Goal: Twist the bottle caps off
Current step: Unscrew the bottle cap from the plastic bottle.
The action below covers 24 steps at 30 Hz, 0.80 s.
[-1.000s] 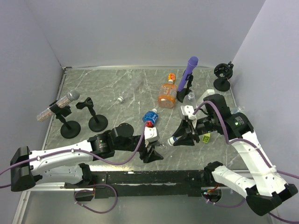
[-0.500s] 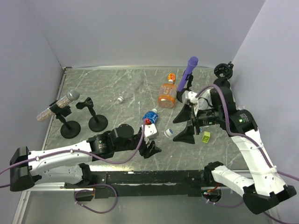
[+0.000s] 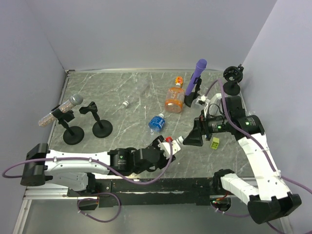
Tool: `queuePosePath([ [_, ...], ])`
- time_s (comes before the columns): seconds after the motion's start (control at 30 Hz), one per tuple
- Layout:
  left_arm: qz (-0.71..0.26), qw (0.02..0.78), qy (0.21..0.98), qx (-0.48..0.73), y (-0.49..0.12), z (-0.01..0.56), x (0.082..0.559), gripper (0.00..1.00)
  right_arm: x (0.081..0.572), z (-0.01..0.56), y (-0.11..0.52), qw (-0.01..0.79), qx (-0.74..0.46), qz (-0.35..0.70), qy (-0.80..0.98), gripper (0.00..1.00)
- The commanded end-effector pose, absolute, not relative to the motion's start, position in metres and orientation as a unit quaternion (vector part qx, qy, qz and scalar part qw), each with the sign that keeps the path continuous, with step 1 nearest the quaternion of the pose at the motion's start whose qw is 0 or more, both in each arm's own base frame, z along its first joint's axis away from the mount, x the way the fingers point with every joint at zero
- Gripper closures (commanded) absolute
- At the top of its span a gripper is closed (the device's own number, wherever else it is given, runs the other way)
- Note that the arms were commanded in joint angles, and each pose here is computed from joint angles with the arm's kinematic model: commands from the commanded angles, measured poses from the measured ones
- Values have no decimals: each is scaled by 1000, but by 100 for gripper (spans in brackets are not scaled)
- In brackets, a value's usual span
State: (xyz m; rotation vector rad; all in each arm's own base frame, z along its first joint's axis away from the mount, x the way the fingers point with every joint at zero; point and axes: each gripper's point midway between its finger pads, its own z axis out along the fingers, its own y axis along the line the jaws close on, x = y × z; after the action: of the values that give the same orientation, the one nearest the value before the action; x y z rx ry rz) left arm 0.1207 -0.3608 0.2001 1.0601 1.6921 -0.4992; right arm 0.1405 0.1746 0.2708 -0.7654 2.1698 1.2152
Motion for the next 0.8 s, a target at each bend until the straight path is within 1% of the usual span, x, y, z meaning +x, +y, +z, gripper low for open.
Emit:
queuePosePath([
  [0.0,-187,551,696,420,-370,224,132,83,132,261,176,217,-273,464,814,7],
  [0.03,-188,551,695,423,-373,224,131,83,133,260,177,213,-273,466,814,9],
  [0.1,-189,550,694,424,-375,224,131,83,135,258,179,207,-276,465,815,11],
  [0.23,-193,549,695,423,-375,224,130,83,136,258,183,196,-279,471,813,20],
  [0.3,-197,548,693,424,-377,224,128,83,137,260,184,193,-280,474,812,30],
  [0.47,-199,547,693,426,-378,223,127,83,137,263,187,195,-286,483,804,43],
  [0.63,-203,545,692,428,-378,222,126,83,133,266,189,194,-296,494,794,63],
  [0.7,-211,544,689,429,-379,224,123,83,130,268,190,196,-311,502,783,71],
  [0.77,-228,541,683,434,-379,224,118,83,124,274,191,210,-346,510,759,75],
])
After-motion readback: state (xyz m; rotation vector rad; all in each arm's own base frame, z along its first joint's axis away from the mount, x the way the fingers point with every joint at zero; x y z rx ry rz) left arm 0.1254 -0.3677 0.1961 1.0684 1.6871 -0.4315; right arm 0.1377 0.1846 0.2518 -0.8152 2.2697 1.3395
